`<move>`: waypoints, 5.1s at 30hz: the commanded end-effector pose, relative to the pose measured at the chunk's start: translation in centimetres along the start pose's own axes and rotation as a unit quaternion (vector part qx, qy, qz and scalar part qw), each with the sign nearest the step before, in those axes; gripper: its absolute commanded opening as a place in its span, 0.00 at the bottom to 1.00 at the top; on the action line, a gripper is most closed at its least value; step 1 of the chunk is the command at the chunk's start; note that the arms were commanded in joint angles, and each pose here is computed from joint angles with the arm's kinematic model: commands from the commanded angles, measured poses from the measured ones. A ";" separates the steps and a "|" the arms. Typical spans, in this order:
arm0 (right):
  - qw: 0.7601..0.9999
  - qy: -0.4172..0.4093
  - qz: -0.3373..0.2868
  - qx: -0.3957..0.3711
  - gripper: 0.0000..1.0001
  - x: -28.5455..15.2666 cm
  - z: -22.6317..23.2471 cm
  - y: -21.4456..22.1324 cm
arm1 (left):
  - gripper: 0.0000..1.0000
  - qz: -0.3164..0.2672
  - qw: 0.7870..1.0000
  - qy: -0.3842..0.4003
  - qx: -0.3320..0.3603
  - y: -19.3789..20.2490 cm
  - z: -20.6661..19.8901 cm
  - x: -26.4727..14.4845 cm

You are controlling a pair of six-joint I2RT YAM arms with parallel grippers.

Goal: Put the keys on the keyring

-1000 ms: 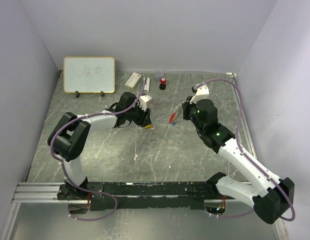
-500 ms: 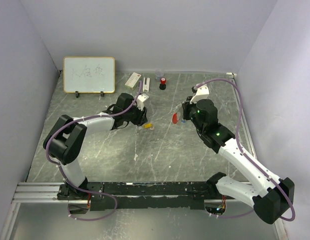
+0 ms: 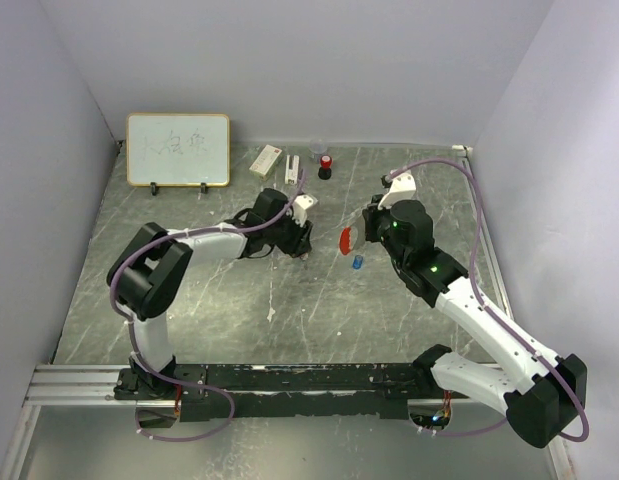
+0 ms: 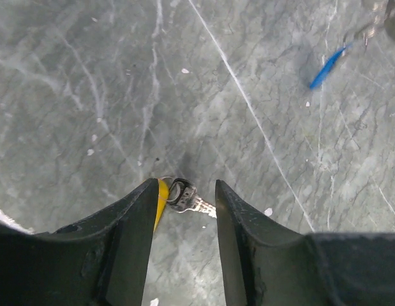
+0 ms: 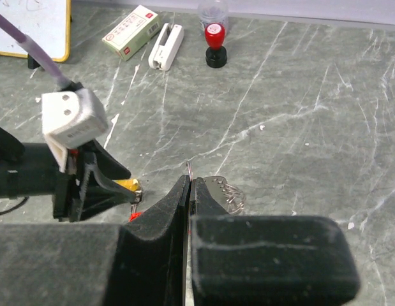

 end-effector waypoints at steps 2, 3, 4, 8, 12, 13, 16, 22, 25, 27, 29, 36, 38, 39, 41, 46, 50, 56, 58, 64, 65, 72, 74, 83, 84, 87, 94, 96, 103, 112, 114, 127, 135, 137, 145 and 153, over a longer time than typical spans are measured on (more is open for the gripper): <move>1.000 0.001 -0.020 0.002 0.00 -0.1 -0.1 -0.9 | 0.55 0.040 0.998 -0.040 0.027 0.6 -0.5 1.6; 1.000 0.003 -0.021 0.002 0.00 -0.2 -0.2 -0.9 | 0.56 0.048 0.997 -0.050 0.032 0.9 -0.5 1.8; 1.000 0.003 -0.022 0.002 0.00 -0.3 -0.2 -1.0 | 0.58 0.054 0.996 -0.062 0.036 1.0 -0.5 1.8; 1.000 0.004 -0.022 0.001 0.00 -0.3 -0.3 -0.9 | 0.61 0.082 0.991 -0.090 0.054 2.0 -0.7 2.2; 1.000 0.005 -0.021 0.001 0.00 -0.3 -0.4 -0.8 | 0.61 0.107 0.986 -0.111 0.065 3.3 -0.7 2.2; 1.000 0.004 -0.020 0.001 0.00 -0.3 -0.4 -0.7 | 0.61 0.113 0.984 -0.118 0.069 3.6 -0.6 2.2; 1.000 0.004 -0.021 0.001 0.00 -0.3 -0.3 -0.8 | 0.61 0.134 0.977 -0.148 0.077 4.7 0.2 1.7; 1.000 0.003 -0.020 0.001 0.00 -0.1 -0.2 -0.8 | 0.60 0.167 0.962 -0.194 0.097 6.2 1.6 0.6; 1.000 0.003 -0.019 0.000 0.00 0.0 -0.2 -0.7 | 0.59 0.165 0.959 -0.207 0.100 6.1 2.1 0.0; 1.000 0.003 -0.019 0.000 0.00 0.0 -0.2 -0.8 | 0.57 0.161 0.960 -0.207 0.096 6.0 2.3 0.0; 1.000 0.004 -0.019 -0.001 0.00 0.0 -0.3 -0.7 | 0.55 0.161 0.961 -0.205 0.088 6.2 2.6 0.1; 1.000 0.007 -0.020 -0.002 0.00 -0.2 -0.5 -0.8 | 0.52 0.153 0.960 -0.221 0.076 5.7 3.4 -0.6; 1.000 0.007 -0.020 -0.002 0.00 -0.2 -0.4 -0.7 | 0.52 0.153 0.959 -0.227 0.074 5.6 3.6 -0.9; 1.000 0.007 -0.022 -0.002 0.00 -0.2 -0.4 -0.8 | 0.52 0.151 0.959 -0.229 0.072 5.6 3.7 -1.1; 1.000 0.006 -0.021 -0.002 0.00 -0.2 -0.4 -0.8 | 0.53 0.145 0.960 -0.230 0.070 5.3 3.7 -1.2; 1.000 0.007 -0.020 -0.002 0.00 -0.1 -0.5 -0.7 | 0.54 0.110 0.966 -0.227 0.059 4.0 3.4 -1.8; 1.000 0.008 -0.020 -0.001 0.00 -0.1 -0.5 -0.6 | 0.55 0.089 0.968 -0.227 0.054 2.8 3.3 -2.4; 1.000 0.006 -0.017 0.000 0.00 -0.1 -0.4 -0.5 | 0.55 0.068 0.973 -0.219 0.037 2.0 3.2 -2.7; 1.000 0.007 -0.017 -0.001 0.00 0.0 -0.5 -0.4 | 0.54 0.063 0.975 -0.211 0.023 2.0 3.3 -2.6; 1.000 0.009 -0.019 -0.001 0.00 -0.2 -0.6 -0.5 | 0.43 0.048 0.981 -0.183 -0.037 2.6 3.9 -2.1; 1.000 0.009 -0.019 -0.001 0.00 -0.2 -0.6 -0.5 | 0.43 0.047 0.981 -0.184 -0.042 2.6 4.0 -2.1; 1.000 0.008 -0.018 -0.001 0.00 -0.1 -0.5 -0.4 | 0.45 0.062 0.979 -0.185 -0.055 3.4 4.4 -1.8; 1.000 0.008 -0.018 -0.002 0.00 -0.1 -0.5 -0.4 | 0.45 0.065 0.980 -0.180 -0.056 3.6 4.3 -1.7; 1.000 0.009 -0.018 -0.001 0.00 -0.1 -0.6 -0.4 | 0.45 0.081 0.979 -0.178 -0.062 4.7 4.4 -1.1; 1.000 0.009 -0.018 -0.001 0.00 -0.1 -0.6 -0.4 | 0.45 0.085 0.978 -0.179 -0.062 4.8 4.5 -1.0; 1.000 0.009 -0.017 -0.002 0.00 -0.1 -0.6 -0.4 | 0.44 0.094 0.977 -0.179 -0.065 5.3 4.6 -0.7; 1.000 0.010 -0.017 -0.002 0.00 -0.1 -0.6 -0.3 | 0.27 0.097 0.979 -0.168 -0.065 5.5 4.4 -0.2; 1.000 0.009 -0.018 -0.002 0.00 -0.1 -0.6 -0.4 | 0.23 0.097 0.979 -0.167 -0.064 5.3 4.4 -0.2; 1.000 0.008 -0.018 -0.001 0.00 0.1 -0.5 -0.4 | 0.16 0.073 0.981 -0.172 -0.056 3.6 4.6 -0.9; 1.000 0.007 -0.019 -0.002 0.00 0.1 -0.4 -0.6 | 0.07 0.009 0.984 -0.172 -0.037 -0.9 4.6 -2.6; 1.000 0.006 -0.019 -0.002 0.00 0.1 -0.4 -0.7 | 0.07 -0.003 0.985 -0.171 -0.033 -1.7 4.5 -3.1; 0.999 -0.033 -0.023 -0.024 0.00 0.0 0.5 -0.3 | 0.07 -0.086 0.984 -0.153 0.004 -5.4 3.5 -5.4; 0.986 -0.148 -0.021 -0.069 0.00 -0.4 3.5 0.6 | 0.07 -0.154 0.981 -0.112 0.044 -8.8 2.3 -7.2; 0.983 -0.167 -0.024 -0.077 0.00 -0.5 4.0 0.6 | 0.07 -0.171 0.979 -0.097 0.052 -9.6 1.9 -7.6; 0.968 -0.219 -0.029 -0.117 0.00 -0.3 5.3 1.2 | 0.07 -0.235 0.967 -0.045 0.091 -12.3 -0.2 -9.5; 0.959 -0.249 -0.023 -0.132 0.00 0.2 6.2 2.0 | 0.07 -0.276 0.953 -0.003 0.128 -14.0 -2.0 -11.1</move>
Point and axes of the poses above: each gripper's point midway between its finger pads, its own x axis out along the fingers, its own z axis along the line the jaws close on, y = z × x, the point moved 2 cm from there along -x, back along the fingers, and after that the axes turned 10 degrees about x, right-handed, at the moved point
